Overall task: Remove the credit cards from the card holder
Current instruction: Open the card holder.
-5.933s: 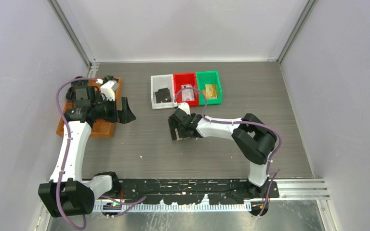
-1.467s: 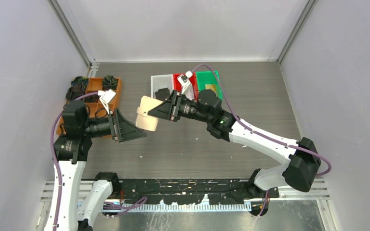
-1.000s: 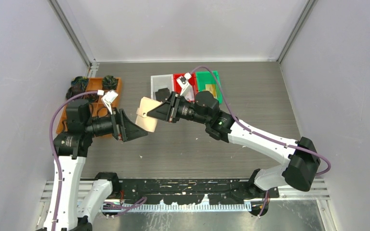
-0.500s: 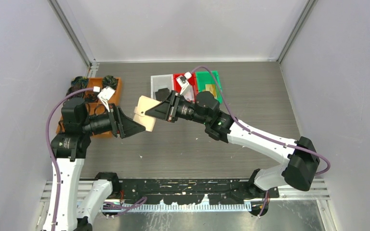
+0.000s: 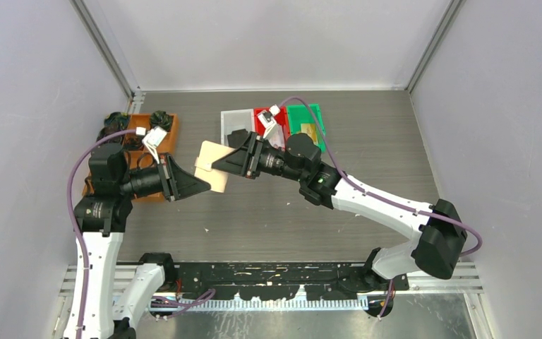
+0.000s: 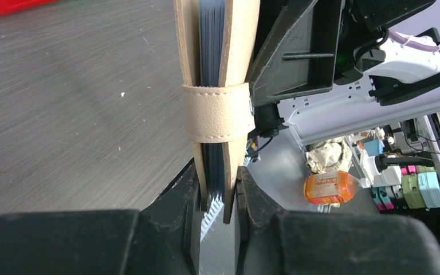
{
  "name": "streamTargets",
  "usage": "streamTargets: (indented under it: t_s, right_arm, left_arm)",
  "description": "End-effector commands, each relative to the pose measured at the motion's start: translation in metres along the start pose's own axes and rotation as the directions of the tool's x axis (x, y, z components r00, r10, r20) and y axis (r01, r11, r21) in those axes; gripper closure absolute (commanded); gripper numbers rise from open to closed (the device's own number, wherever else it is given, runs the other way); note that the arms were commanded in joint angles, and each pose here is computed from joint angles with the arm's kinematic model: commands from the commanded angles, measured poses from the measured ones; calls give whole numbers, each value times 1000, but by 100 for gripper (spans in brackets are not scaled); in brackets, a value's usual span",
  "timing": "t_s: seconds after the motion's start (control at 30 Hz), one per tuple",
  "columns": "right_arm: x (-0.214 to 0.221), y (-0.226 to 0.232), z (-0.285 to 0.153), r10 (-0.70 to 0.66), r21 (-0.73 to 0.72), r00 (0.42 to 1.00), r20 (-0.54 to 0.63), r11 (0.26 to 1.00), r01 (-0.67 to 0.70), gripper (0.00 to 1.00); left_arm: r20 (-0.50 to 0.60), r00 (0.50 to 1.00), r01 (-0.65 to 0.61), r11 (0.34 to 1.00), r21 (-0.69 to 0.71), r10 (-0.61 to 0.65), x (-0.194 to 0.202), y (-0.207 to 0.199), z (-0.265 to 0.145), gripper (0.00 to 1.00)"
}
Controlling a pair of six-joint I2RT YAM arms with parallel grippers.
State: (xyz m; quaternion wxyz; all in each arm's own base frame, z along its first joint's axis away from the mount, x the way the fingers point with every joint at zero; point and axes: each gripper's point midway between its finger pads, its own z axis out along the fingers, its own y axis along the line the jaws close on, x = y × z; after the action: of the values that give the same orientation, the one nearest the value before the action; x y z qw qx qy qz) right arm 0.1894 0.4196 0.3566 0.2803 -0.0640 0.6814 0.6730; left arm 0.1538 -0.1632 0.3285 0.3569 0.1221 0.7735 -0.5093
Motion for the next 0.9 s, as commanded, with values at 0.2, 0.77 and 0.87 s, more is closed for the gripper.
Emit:
streamTargets:
  t_s: [0.2, 0.77, 0.87]
  right_arm:
    - [9, 49, -22, -12, -216, 999, -41, 976, 3, 46]
    - [-7, 20, -16, 17, -90, 996, 85, 996, -9, 51]
    - [-14, 20, -10, 31, -86, 993, 111, 996, -21, 55]
  left_arm:
    - [-5, 1000, -30, 992, 123, 31, -4, -30, -5, 100]
    - [-12, 1000, 20, 979, 203, -18, -5, -52, -11, 100]
    - [-19, 1000, 19, 977, 211, -16, -3, -53, -11, 100]
